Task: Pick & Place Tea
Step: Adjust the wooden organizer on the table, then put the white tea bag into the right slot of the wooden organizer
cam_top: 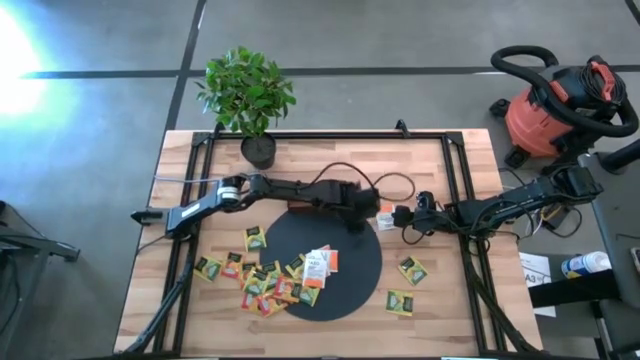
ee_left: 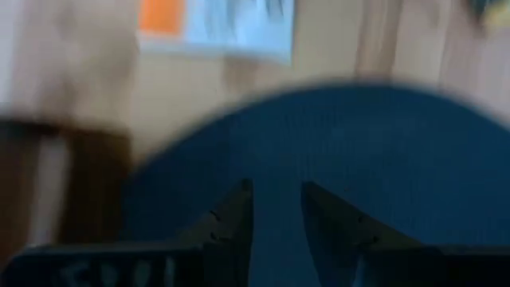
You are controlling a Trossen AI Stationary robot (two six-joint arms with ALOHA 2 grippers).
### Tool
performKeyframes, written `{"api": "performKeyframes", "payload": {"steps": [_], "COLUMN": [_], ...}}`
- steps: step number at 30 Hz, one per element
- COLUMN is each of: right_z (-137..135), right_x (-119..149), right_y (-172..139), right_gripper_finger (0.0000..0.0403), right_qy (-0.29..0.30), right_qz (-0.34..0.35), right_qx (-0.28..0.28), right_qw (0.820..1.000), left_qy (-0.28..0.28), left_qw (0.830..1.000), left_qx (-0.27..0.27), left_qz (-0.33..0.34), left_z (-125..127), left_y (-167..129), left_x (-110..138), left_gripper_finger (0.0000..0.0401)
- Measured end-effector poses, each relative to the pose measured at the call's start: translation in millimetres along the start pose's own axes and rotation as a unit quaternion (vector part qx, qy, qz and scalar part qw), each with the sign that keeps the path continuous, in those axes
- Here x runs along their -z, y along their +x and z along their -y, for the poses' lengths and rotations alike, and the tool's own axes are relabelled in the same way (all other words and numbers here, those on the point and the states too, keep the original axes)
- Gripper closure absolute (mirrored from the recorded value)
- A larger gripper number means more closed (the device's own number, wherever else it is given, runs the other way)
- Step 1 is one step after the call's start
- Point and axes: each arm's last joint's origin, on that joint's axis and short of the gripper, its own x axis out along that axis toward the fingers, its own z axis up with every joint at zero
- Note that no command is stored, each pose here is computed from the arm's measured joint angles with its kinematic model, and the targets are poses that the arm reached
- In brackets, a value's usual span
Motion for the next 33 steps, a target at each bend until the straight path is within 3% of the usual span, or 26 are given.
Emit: {"api": "performKeyframes", "payload": {"steps": [6,13,19,22,25,28,31,33], "right_z": [2.4,2.6,3.3,3.1,3.1,3.4,5.2,7.0], "right_x": [0.0,0.1,0.0,0.4,2.0,3.3,3.0,2.2], "right_y": [0.0,0.1,0.3,0.2,0.2,0.2,0.3,0.2], "right_gripper_finger": [0.0241,0.0241,0.0241,0.0241,0.0241,0.0241,0.0236,0.023], "right_qy": [-0.007,-0.015,-0.015,-0.013,-0.003,0.0,0.023,0.048], "right_qz": [0.0,0.0,0.001,-0.005,-0.031,-0.052,-0.048,-0.035], "right_qx": [0.011,0.011,0.012,0.011,0.012,0.014,0.024,0.033], "right_qw": [1.0,1.0,1.0,1.0,0.999,0.999,0.998,0.998], "left_qy": [0.001,-0.008,-0.032,-0.042,-0.044,-0.044,-0.037,-0.031], "left_qw": [0.995,0.982,0.982,0.987,0.99,0.973,0.964,0.968], "left_qx": [-0.072,-0.17,-0.18,-0.155,-0.07,0.019,0.042,0.053], "left_qz": [-0.065,-0.086,-0.049,0.001,0.113,0.226,0.258,0.245], "left_z": [-7.4,-32.3,-51.1,-51.4,-39.2,-24.2,-17.6,-17.4], "left_y": [16.2,0.7,-18.3,-28.4,-47.8,-57.2,-51.9,-39.5], "left_x": [24.2,47.7,64.8,64.1,46.7,25.6,11.7,8.2], "left_gripper_finger": [0.0318,0.0318,0.0318,0.0318,0.0318,0.0318,0.0318,0.0318]}}
